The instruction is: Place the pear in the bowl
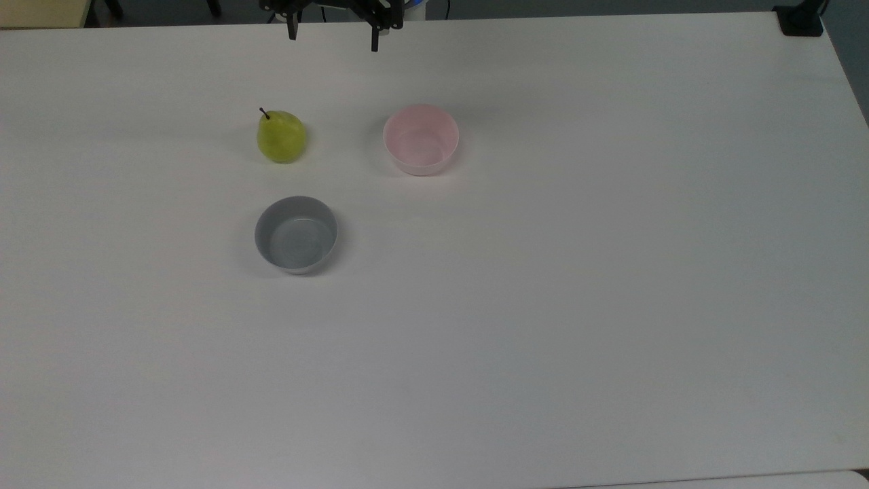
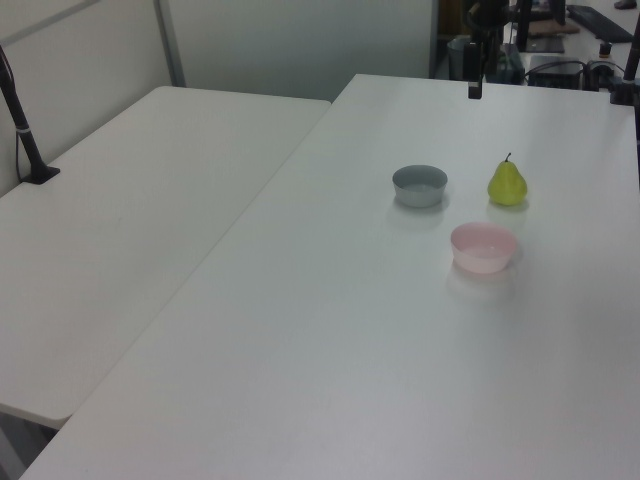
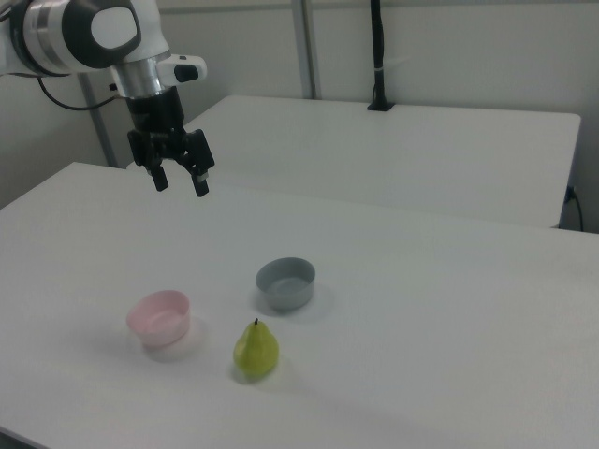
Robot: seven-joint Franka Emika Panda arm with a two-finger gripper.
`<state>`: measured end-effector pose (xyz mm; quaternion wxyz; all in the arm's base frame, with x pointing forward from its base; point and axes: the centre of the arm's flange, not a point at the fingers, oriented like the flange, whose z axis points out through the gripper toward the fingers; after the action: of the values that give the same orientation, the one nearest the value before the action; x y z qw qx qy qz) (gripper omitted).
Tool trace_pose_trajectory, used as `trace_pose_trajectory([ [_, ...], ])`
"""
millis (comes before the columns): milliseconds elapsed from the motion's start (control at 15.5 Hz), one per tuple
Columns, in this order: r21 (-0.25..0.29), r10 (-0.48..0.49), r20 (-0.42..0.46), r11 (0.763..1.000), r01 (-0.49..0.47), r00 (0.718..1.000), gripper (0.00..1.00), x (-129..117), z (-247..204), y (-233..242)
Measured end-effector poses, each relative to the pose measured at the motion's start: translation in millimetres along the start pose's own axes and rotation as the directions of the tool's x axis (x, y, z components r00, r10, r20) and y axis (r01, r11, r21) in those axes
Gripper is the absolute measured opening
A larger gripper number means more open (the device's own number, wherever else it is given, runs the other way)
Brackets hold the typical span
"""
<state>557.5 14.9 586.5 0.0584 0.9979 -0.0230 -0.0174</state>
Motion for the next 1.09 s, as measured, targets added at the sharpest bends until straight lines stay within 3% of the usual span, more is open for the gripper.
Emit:
trace_pose_trajectory([
  [643,0.0,-0.006,0.0,1.0,0.006,1.0,1.0,0,0,0],
  [1094,0.003,-0.106,0.005,0.994,0.106,0.994,1.0,-2,2,32],
])
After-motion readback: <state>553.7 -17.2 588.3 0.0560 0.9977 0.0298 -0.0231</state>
